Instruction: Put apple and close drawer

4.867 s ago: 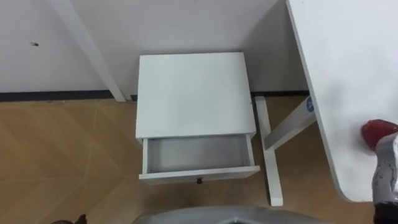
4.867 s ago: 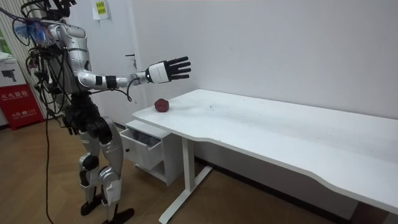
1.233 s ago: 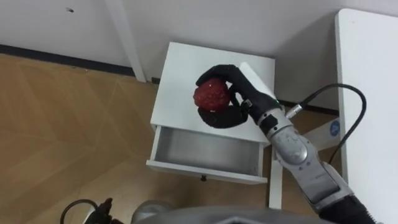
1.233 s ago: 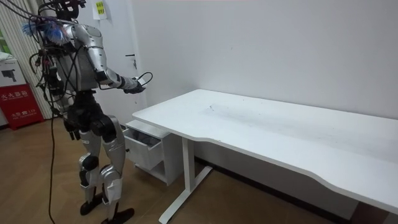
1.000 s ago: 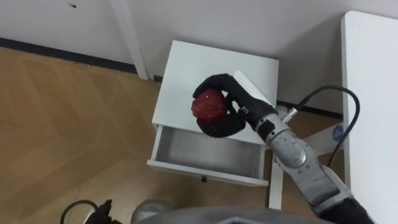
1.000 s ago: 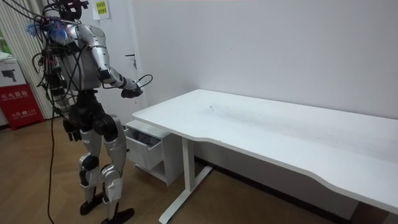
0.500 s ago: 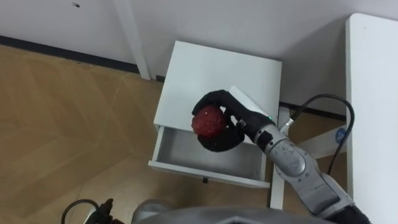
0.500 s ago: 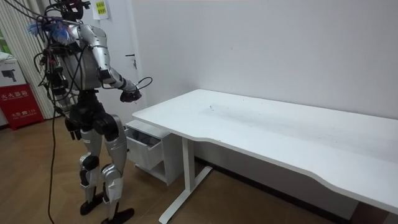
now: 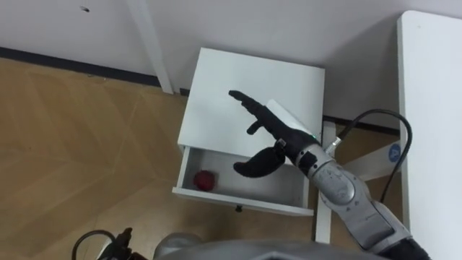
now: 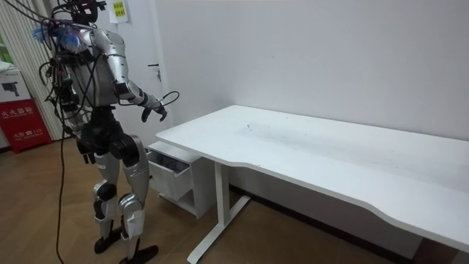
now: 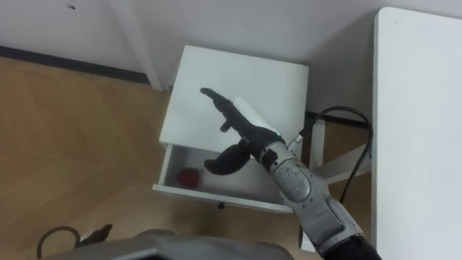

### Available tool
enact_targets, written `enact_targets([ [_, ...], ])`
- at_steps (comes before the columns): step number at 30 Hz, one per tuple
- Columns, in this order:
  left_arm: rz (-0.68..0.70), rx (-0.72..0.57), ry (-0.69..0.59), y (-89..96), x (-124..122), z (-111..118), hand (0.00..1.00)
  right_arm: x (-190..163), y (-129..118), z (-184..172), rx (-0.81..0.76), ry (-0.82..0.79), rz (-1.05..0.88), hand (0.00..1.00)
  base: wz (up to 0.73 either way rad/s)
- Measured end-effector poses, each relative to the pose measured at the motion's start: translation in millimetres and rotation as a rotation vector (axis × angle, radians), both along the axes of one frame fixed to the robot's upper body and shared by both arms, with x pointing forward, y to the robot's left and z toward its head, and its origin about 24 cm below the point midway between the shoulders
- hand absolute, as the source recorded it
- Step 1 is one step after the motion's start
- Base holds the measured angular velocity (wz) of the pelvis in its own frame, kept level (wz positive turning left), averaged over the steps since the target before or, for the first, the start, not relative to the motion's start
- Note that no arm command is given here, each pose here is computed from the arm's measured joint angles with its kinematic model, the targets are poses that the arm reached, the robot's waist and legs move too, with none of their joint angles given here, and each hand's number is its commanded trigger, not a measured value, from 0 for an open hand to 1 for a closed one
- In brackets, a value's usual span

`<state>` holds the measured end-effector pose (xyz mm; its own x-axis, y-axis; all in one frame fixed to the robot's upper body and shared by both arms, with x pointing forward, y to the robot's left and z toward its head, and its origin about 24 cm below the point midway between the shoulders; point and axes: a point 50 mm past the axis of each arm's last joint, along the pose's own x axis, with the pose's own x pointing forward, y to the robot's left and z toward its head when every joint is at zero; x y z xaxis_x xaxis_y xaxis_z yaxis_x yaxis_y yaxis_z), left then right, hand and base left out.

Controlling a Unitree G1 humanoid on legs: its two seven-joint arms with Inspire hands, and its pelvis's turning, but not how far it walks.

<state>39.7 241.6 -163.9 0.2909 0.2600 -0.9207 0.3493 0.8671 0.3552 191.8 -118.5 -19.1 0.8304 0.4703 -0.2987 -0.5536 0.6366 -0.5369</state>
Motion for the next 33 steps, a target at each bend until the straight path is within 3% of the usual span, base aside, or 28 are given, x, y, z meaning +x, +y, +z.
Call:
enact_targets([
  [15,0.012,-0.002,-0.013,-0.3,1.2,0.6,0.00,-0.3,-3.2,-1.7,0.011,0.014,-0.020,0.00,0.00],
  [20,0.048,-0.001,-0.026,1.3,1.8,1.1,0.00,0.1,-19.1,-17.1,0.053,0.089,-0.151,0.00,0.00],
  [24,0.085,0.002,-0.010,1.5,-9.6,0.2,0.00,-9.8,-52.8,-39.3,0.083,0.144,-0.392,0.00,-0.01],
  [28,0.151,-0.011,-0.003,-4.9,-17.4,-2.4,0.00,-39.9,-116.9,-66.5,0.089,0.238,-0.815,0.00,0.20],
  [31,0.188,0.026,-0.005,7.1,-18.3,-0.1,0.00,-71.4,-148.1,-83.4,0.069,0.318,-1.045,0.00,-0.23],
  [33,0.216,0.051,0.015,16.5,-22.0,1.2,0.00,-72.6,-152.1,-88.6,0.098,0.344,-1.107,0.00,-0.76],
])
